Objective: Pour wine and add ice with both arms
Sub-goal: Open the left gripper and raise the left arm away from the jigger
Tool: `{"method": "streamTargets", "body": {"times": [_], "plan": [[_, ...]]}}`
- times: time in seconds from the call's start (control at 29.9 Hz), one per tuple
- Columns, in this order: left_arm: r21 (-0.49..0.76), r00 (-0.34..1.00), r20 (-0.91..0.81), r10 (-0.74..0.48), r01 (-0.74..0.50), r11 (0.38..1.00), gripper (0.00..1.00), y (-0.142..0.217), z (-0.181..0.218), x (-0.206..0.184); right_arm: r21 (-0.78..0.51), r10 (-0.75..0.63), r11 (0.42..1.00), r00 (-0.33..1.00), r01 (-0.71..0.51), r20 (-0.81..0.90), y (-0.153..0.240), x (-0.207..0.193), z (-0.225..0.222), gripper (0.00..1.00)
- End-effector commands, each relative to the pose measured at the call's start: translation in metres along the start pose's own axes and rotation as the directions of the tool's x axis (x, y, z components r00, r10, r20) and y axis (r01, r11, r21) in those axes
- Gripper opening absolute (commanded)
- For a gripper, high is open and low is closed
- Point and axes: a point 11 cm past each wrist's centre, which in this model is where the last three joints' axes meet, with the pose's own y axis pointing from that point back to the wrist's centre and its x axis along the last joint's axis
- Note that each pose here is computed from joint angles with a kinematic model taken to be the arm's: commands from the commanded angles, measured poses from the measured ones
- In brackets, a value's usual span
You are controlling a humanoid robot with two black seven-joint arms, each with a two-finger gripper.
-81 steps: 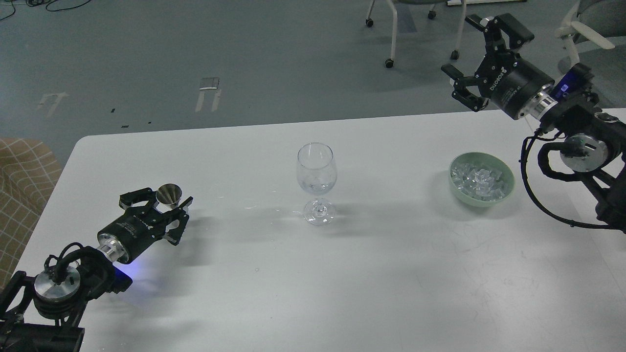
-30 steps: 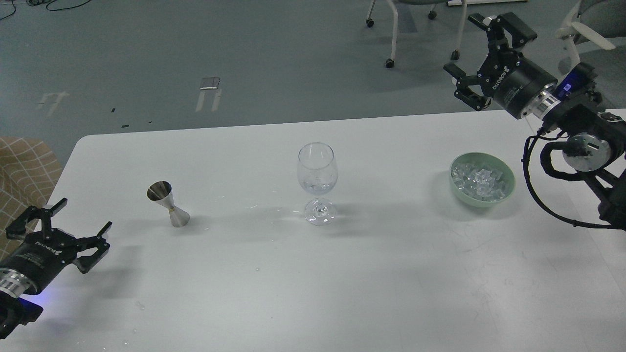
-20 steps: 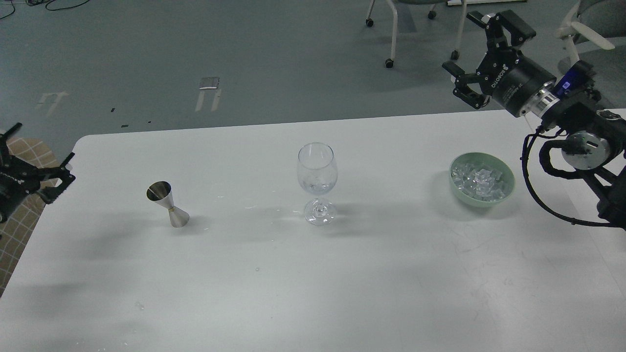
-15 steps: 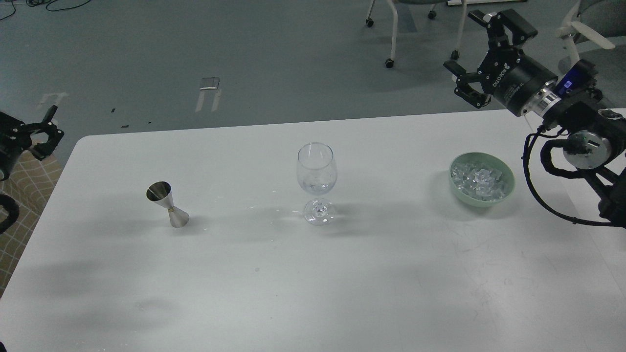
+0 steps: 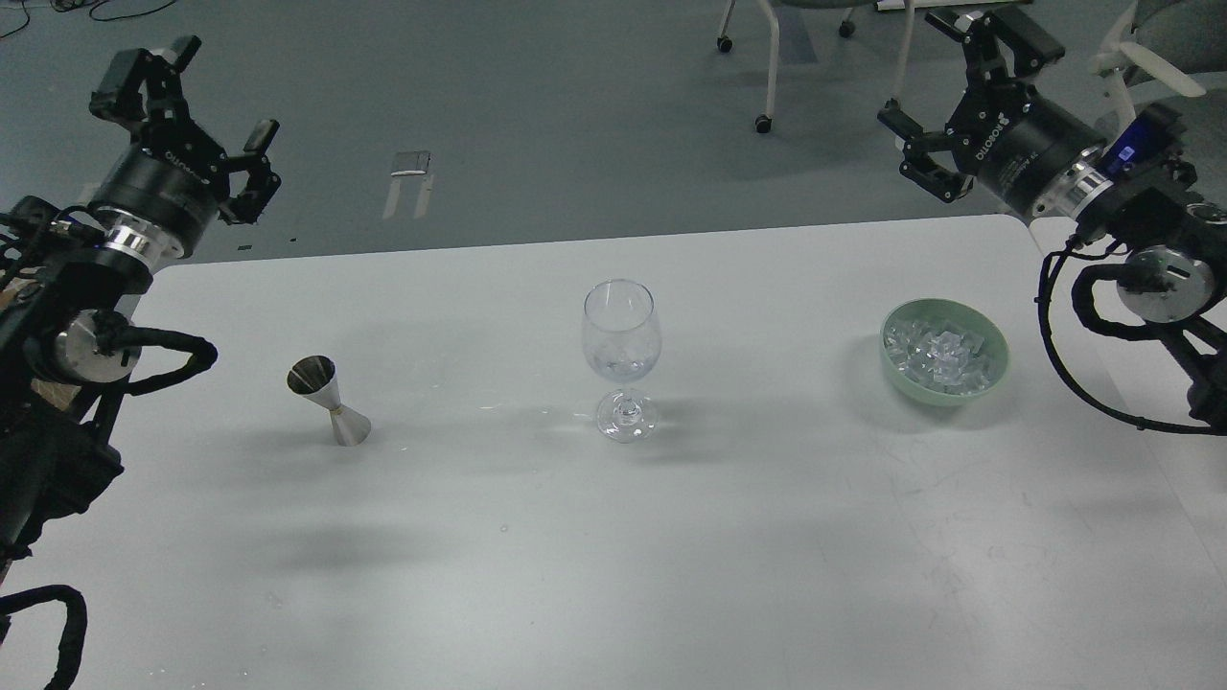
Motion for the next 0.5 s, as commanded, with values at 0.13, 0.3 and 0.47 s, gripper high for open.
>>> {"method": "streamTargets", "body": {"times": [0.13,0.3,0.47], "plan": [[0.003,0.997,0.009,-0.075,0.075,0.997,0.98,-0.016,-0.009,-0.030,-0.083,-0.021,0.997,0.967,0.000,-0.253,0.027,0.024,-0.028,1.00],[0.000,0.993,-0.053,-0.103,0.103,0.995,0.98,-0.027,-0.027,-0.057,-0.173,-0.087,0.985,0.889,0.009,-0.449,0.052,0.031,-0.047,1.00],[-0.020,0.995,-0.074,-0.069,0.068,0.997,0.98,-0.038,-0.030,-0.069,-0.257,-0.149,0.966,0.751,-0.030,-0.643,0.068,0.030,-0.041,1.00]]}}
